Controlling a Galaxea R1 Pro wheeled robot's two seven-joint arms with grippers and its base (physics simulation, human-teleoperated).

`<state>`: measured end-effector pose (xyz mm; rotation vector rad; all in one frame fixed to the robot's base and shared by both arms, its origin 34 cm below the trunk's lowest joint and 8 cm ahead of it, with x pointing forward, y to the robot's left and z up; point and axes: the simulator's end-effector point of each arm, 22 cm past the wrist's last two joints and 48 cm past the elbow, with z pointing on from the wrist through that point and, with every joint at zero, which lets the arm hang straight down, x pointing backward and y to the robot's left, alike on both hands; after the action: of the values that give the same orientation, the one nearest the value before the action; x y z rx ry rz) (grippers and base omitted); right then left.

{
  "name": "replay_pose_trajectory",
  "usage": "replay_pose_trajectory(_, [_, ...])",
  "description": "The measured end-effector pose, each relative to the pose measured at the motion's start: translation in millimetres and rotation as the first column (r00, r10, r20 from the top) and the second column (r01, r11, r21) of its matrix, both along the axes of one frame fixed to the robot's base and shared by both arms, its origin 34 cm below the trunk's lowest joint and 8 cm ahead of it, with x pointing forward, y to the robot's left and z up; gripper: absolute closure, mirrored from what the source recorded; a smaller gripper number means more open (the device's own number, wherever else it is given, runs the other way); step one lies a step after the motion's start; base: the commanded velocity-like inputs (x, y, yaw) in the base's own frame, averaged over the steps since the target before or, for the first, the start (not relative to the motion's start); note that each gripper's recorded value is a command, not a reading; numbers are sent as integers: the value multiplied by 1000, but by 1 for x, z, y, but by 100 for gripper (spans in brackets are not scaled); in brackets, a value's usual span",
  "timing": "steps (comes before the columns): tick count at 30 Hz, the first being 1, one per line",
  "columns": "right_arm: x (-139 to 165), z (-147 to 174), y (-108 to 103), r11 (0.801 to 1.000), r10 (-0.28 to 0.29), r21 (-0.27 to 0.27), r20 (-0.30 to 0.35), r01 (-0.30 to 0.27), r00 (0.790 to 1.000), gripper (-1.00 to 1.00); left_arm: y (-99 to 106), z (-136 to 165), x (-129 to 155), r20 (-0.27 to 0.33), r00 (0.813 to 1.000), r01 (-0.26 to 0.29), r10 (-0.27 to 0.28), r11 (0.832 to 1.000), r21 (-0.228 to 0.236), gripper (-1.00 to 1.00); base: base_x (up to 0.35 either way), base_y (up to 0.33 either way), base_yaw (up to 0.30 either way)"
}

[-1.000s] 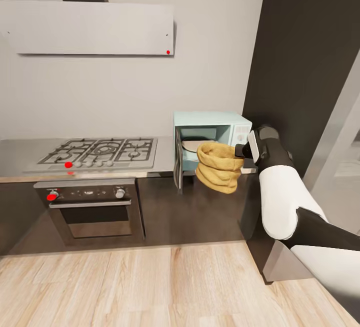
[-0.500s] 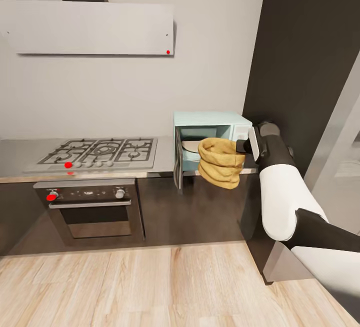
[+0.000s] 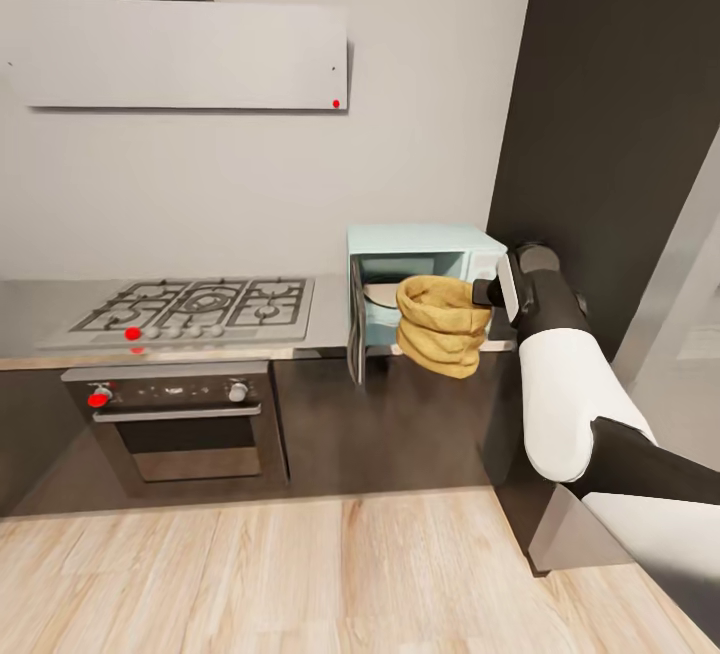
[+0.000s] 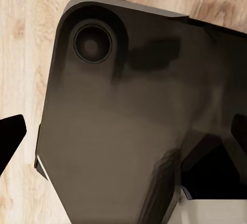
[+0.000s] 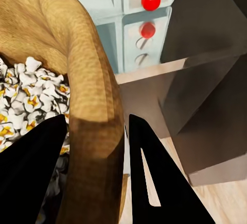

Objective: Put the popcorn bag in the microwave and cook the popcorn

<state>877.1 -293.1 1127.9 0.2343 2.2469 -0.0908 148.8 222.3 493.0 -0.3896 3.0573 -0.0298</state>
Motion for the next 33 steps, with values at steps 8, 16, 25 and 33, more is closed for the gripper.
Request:
replay_pose_trajectory(8, [0,0,0,1000,0,0,0,0,1000,100,0,0,0,1,1000,1,-1,1000,0,-100,232,0,0])
replay_pose_trajectory(16, [0,0,0,1000,0,0,0,0,1000,100,0,0,0,1,1000,1,-1,1000,0,-100,284,0,0])
replay_pose_trajectory(25, [0,0,0,1000,0,0,0,0,1000,100,0,0,0,1,1000,1,-1,1000,1,-100,275,0,0])
replay_pose_trajectory(33, [0,0,0,1000,0,-3,-1,0,1000,100,0,0,0,1,1000,1,-1,1000,1,-100,246,0,0])
